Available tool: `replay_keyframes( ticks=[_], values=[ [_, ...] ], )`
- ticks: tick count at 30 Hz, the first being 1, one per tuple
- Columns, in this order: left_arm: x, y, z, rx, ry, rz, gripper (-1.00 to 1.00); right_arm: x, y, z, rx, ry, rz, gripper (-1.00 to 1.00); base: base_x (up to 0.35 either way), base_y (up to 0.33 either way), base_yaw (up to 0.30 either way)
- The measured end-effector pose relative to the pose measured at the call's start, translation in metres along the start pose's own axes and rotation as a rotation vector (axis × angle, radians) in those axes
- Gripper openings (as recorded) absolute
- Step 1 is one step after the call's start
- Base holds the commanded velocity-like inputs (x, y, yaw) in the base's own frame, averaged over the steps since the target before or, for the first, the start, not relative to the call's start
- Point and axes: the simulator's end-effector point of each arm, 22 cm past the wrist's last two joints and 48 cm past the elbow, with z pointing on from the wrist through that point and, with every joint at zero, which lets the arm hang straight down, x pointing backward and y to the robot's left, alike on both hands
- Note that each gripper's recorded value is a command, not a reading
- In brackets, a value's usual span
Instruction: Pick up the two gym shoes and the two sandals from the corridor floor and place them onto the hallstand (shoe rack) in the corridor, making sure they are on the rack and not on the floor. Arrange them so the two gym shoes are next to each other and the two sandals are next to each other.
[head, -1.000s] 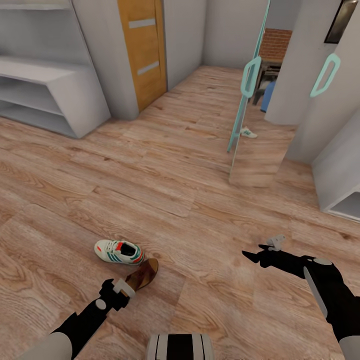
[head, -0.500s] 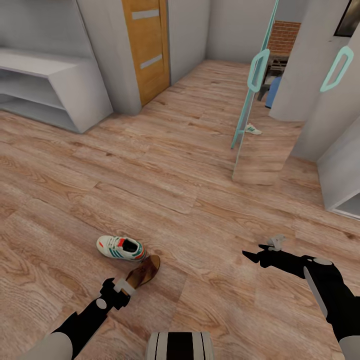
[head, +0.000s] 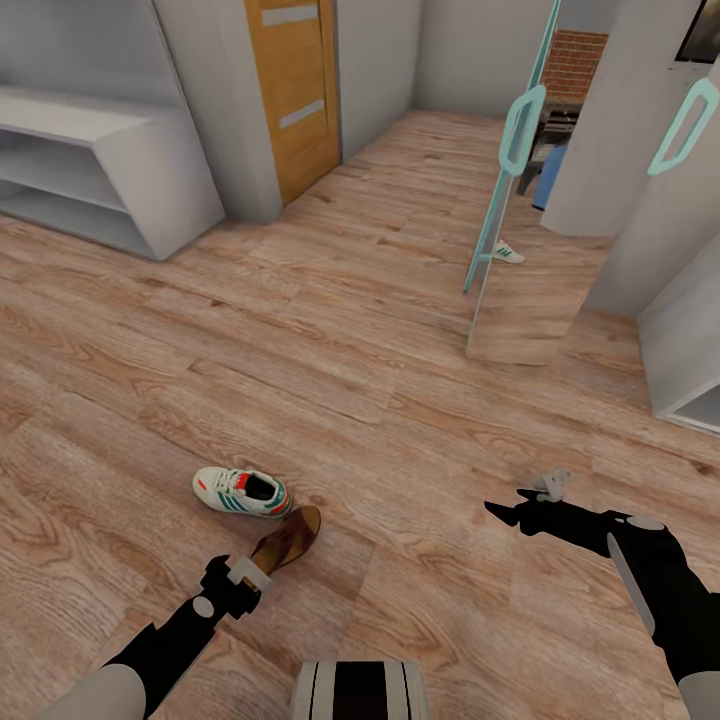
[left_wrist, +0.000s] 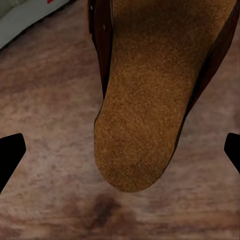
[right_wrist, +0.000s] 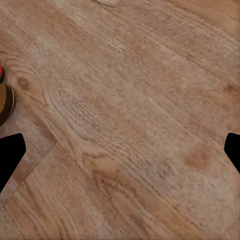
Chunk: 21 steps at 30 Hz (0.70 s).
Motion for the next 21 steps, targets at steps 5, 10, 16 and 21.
replay_keyframes(
  ticks=[5,10,16,21],
  values=[
    [0.0034,-0.0017,-0.0001,0.002,0.005,0.0,1.0,0.0005,-0.0002,0.0003,0.0,0.001,0.001,1.0,0.0,0.0,0.0],
    [0.006,-0.0035,0.0003,0.005,0.009,0.0,1.0,0.0019,-0.0005,0.0011,0.0,0.004,0.002,1.0,0.0,0.0,0.0],
    [0.007,-0.0042,0.0005,0.006,0.01,-0.002,1.0,0.0027,-0.0008,0.0015,0.0,0.005,0.002,1.0,0.0,0.0,0.0],
    [0.0074,-0.0042,0.0005,0.006,0.011,-0.002,1.0,0.0028,-0.0009,0.0016,0.0,0.006,0.002,1.0,0.0,0.0,0.0]
  ],
)
